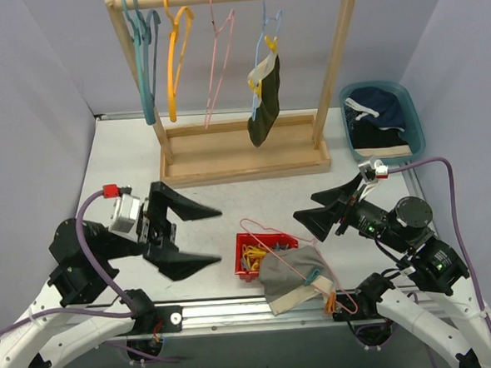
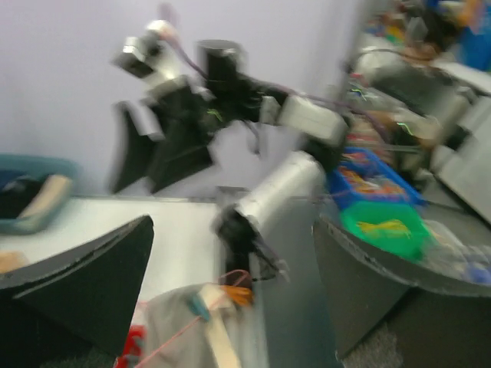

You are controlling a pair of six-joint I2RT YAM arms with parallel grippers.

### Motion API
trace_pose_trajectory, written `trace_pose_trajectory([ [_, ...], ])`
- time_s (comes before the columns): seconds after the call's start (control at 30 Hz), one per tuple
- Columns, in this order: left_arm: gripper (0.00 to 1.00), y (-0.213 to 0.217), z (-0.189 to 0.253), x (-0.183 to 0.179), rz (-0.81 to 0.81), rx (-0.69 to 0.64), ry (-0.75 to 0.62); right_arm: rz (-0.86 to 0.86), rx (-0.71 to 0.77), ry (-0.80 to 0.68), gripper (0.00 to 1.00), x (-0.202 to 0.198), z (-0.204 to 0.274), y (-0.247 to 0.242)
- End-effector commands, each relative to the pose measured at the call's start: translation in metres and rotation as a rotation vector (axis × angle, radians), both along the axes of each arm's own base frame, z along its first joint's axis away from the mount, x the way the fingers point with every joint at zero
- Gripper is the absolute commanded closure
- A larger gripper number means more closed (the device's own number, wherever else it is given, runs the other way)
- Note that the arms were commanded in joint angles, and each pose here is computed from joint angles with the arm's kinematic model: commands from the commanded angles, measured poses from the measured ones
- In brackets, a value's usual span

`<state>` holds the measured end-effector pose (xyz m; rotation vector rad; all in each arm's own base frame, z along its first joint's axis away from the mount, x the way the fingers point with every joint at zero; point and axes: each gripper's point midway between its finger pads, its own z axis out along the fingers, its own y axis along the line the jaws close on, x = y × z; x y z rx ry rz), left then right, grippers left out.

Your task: Remove the underwear clipped to the hanger

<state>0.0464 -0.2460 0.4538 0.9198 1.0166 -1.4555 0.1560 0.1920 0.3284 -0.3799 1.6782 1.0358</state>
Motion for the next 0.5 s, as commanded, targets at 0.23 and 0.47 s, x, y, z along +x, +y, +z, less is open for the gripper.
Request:
trace_pose_trajectory([
  [0.23, 0.06, 0.027, -0.063, -0.069, -0.355, 0.380, 0.071, 0.010, 0.025, -0.032, 0.10, 0.000, 0.010, 0.003],
  [0.47, 0.06, 0.016, -0.077, -0.052, -0.292, 0.446, 0.141, 0.009, 0.027, -0.036, 0.10, -0.001, 0.012, 0.002],
])
